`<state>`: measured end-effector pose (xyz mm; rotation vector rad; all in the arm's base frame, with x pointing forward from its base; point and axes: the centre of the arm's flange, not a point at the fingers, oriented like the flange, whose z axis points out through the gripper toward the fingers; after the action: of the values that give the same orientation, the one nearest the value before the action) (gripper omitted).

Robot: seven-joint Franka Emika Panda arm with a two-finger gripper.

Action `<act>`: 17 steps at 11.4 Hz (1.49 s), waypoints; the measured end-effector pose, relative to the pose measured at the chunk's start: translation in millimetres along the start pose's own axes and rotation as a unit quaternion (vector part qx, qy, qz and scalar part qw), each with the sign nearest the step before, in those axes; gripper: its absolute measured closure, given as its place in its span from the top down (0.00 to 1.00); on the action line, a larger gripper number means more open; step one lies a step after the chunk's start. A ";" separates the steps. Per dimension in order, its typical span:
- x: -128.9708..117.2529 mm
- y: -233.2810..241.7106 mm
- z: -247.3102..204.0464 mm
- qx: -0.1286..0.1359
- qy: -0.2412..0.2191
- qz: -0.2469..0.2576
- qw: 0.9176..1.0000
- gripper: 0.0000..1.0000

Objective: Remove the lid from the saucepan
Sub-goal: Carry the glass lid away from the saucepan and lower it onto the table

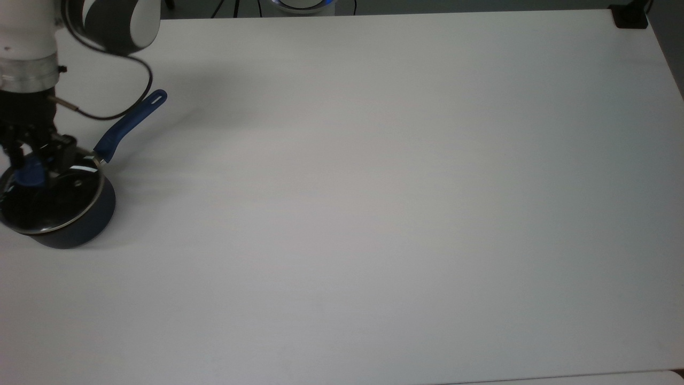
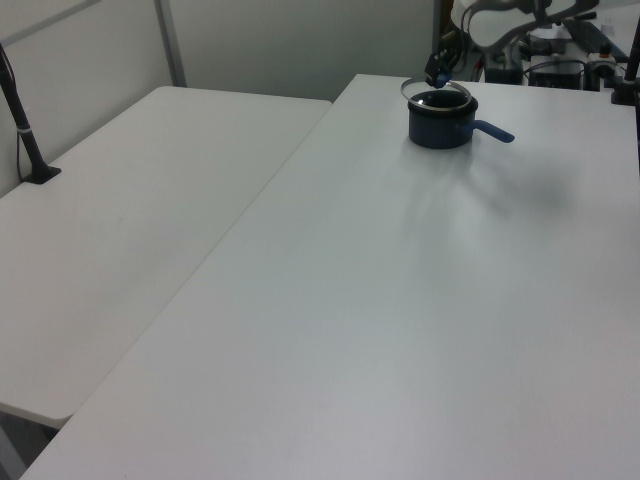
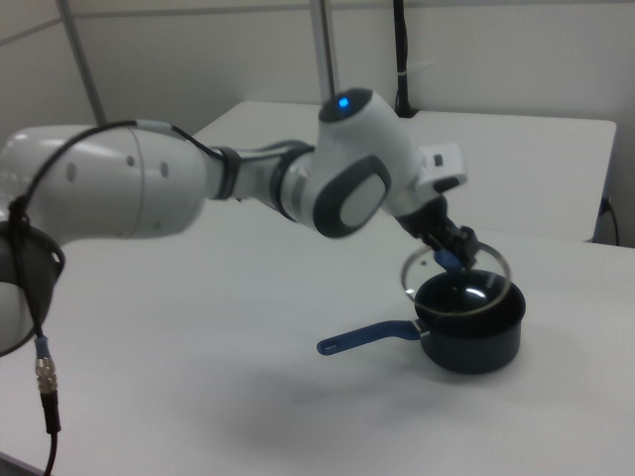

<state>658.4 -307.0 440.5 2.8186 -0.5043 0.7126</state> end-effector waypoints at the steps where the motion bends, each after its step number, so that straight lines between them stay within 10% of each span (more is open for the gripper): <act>1: 1.9 -14.1 -15.5 0.010 -0.016 -0.007 1.000 0.60; 5: -18.7 -113.7 -63.4 0.058 -0.075 -0.063 0.993 0.60; 9: -93.9 -254.6 -79.2 0.082 -0.119 -0.125 0.982 0.60; 13: -184.4 -338.2 -78.5 0.055 -0.158 -0.184 0.969 0.60; 17: -221.4 -359.9 -68.9 0.047 -0.180 -0.212 0.959 0.60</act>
<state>579.0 105.1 355.9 3.0025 0.0992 0.1421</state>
